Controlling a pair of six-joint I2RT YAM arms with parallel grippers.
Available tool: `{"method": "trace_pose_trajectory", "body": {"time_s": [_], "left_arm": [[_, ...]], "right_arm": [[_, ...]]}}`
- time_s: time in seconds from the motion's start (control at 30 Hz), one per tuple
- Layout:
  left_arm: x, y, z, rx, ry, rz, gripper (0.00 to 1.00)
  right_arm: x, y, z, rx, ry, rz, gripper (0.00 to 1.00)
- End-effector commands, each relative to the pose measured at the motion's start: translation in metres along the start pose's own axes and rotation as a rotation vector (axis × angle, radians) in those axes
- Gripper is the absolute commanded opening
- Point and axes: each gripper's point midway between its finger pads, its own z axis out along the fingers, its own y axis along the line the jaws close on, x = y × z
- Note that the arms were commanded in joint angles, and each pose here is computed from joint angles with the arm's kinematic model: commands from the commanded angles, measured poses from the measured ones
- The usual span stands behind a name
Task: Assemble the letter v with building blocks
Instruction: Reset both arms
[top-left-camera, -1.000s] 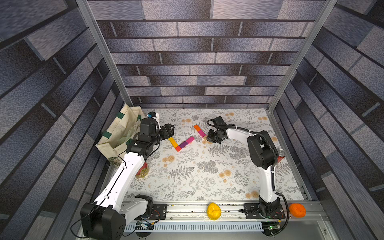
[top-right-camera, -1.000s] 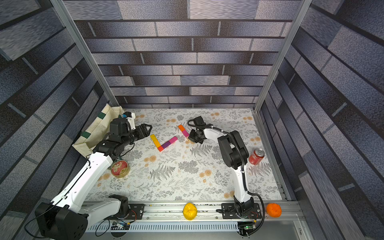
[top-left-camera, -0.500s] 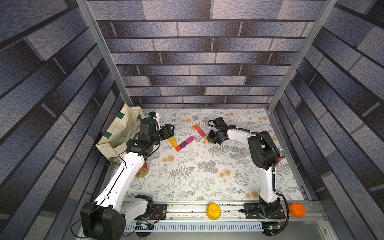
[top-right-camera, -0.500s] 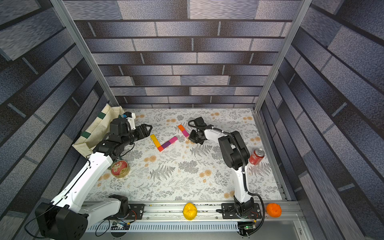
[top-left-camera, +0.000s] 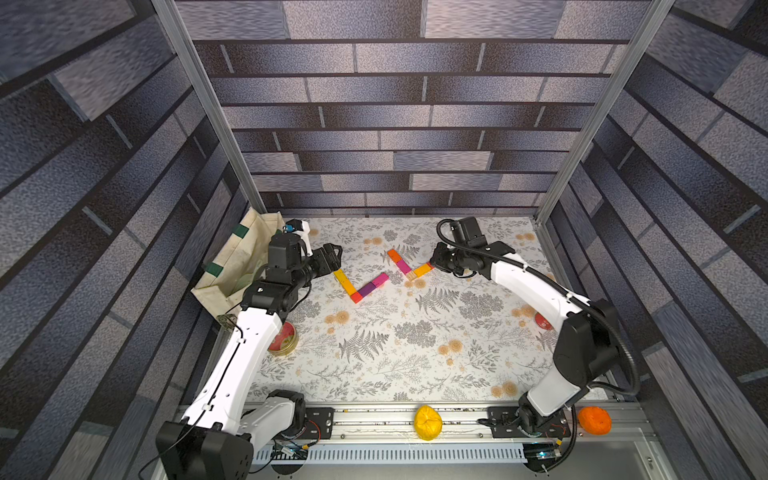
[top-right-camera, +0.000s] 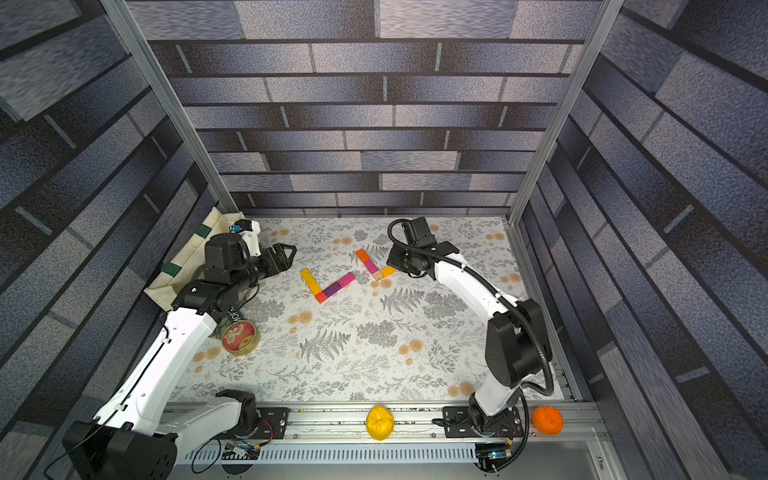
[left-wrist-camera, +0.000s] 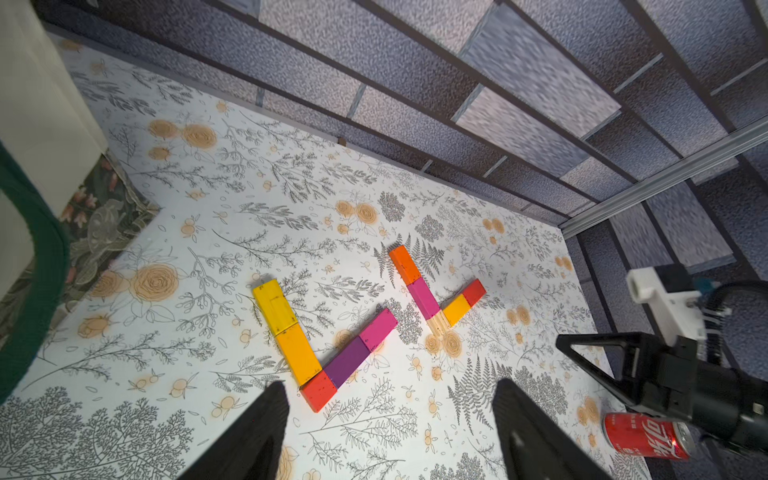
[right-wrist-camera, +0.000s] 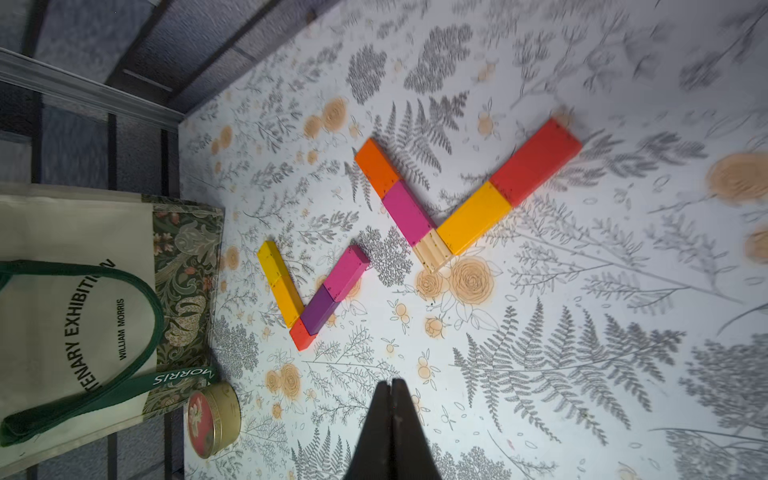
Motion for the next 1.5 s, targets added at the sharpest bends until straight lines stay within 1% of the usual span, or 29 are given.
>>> {"method": "trace_pose_trajectory", "body": {"time_s": [0.0,0.03,0.13,0.17,0.23,0.27,0.33,0.4,0.43,0.47,0.5,0.53,0.57,0.6,0.63,0.67,0.73,0.87,0.97,1.1,1.2,1.27,1.33,1.43,1.47], "left_arm": [[-0.013,-0.002,-0.017,0.008,-0.018,0.050,0.84],[-0.015,0.001,-0.019,-0.002,-0.022,0.049,0.86],[-0.020,0.011,-0.025,-0.028,-0.034,0.043,0.89],[-0.020,0.014,-0.027,-0.039,-0.035,0.039,0.92],[-0.021,0.024,-0.029,-0.066,-0.046,0.033,0.94],[-0.021,0.027,-0.030,-0.077,-0.050,0.028,0.95],[-0.021,0.039,-0.030,-0.108,-0.060,0.009,1.00],[-0.020,0.051,-0.030,-0.137,-0.068,-0.010,1.00],[-0.017,0.058,-0.028,-0.153,-0.069,-0.019,1.00],[-0.016,0.065,-0.028,-0.174,-0.073,-0.029,1.00],[-0.013,0.074,-0.026,-0.204,-0.075,-0.047,1.00],[-0.011,0.085,-0.025,-0.245,-0.079,-0.070,1.00],[-0.008,0.095,-0.024,-0.279,-0.083,-0.087,1.00],[-0.005,0.106,-0.022,-0.317,-0.089,-0.101,1.00],[-0.001,0.116,-0.021,-0.350,-0.096,-0.114,1.00],[0.003,0.126,-0.019,-0.378,-0.102,-0.125,1.00],[0.010,0.143,-0.015,-0.431,-0.117,-0.138,1.00],[0.024,0.179,-0.007,-0.566,-0.149,-0.129,1.00],[0.031,0.197,-0.001,-0.630,-0.160,-0.088,1.00],[0.040,0.205,0.015,-0.613,-0.176,-0.016,1.00],[0.044,0.205,0.028,-0.579,-0.165,0.047,1.00],[0.047,0.204,0.036,-0.557,-0.144,0.087,1.00],[0.051,0.202,0.045,-0.531,-0.141,0.120,1.00],[0.055,0.198,0.058,-0.503,-0.143,0.204,1.00],[0.056,0.197,0.061,-0.495,-0.139,0.224,1.00]], "right_arm": [[-0.006,-0.010,-0.045,0.095,-0.064,-0.108,0.10],[-0.009,-0.011,-0.059,0.105,-0.099,-0.131,0.11],[-0.016,-0.020,-0.096,0.157,-0.208,-0.189,0.13],[-0.017,-0.024,-0.106,0.173,-0.237,-0.203,0.14],[-0.016,-0.035,-0.128,0.214,-0.300,-0.237,0.16],[-0.015,-0.040,-0.136,0.230,-0.324,-0.250,0.17],[-0.012,-0.052,-0.151,0.272,-0.376,-0.281,0.22],[-0.007,-0.066,-0.161,0.315,-0.412,-0.303,0.27],[-0.005,-0.072,-0.165,0.337,-0.427,-0.316,0.33],[-0.003,-0.078,-0.168,0.359,-0.441,-0.324,0.43],[0.001,-0.089,-0.168,0.394,-0.448,-0.327,0.53],[0.006,-0.099,-0.166,0.426,-0.448,-0.334,0.66],[0.007,-0.105,-0.165,0.447,-0.455,-0.341,0.77],[0.009,-0.113,-0.163,0.474,-0.461,-0.352,0.86],[0.010,-0.121,-0.161,0.500,-0.466,-0.356,0.95],[0.011,-0.128,-0.157,0.519,-0.465,-0.358,1.00],[0.012,-0.145,-0.147,0.553,-0.456,-0.345,1.00],[0.009,-0.190,-0.126,0.645,-0.434,-0.257,1.00],[0.004,-0.209,-0.111,0.690,-0.448,-0.257,1.00],[-0.001,-0.231,-0.087,0.707,-0.463,-0.269,1.00],[0.000,-0.251,-0.068,0.716,-0.440,-0.251,1.00],[0.000,-0.258,-0.056,0.703,-0.433,-0.258,1.00],[-0.002,-0.263,-0.047,0.700,-0.449,-0.272,1.00],[-0.006,-0.268,-0.038,0.689,-0.498,-0.290,1.00],[-0.007,-0.267,-0.037,0.680,-0.493,-0.297,1.00]]}}
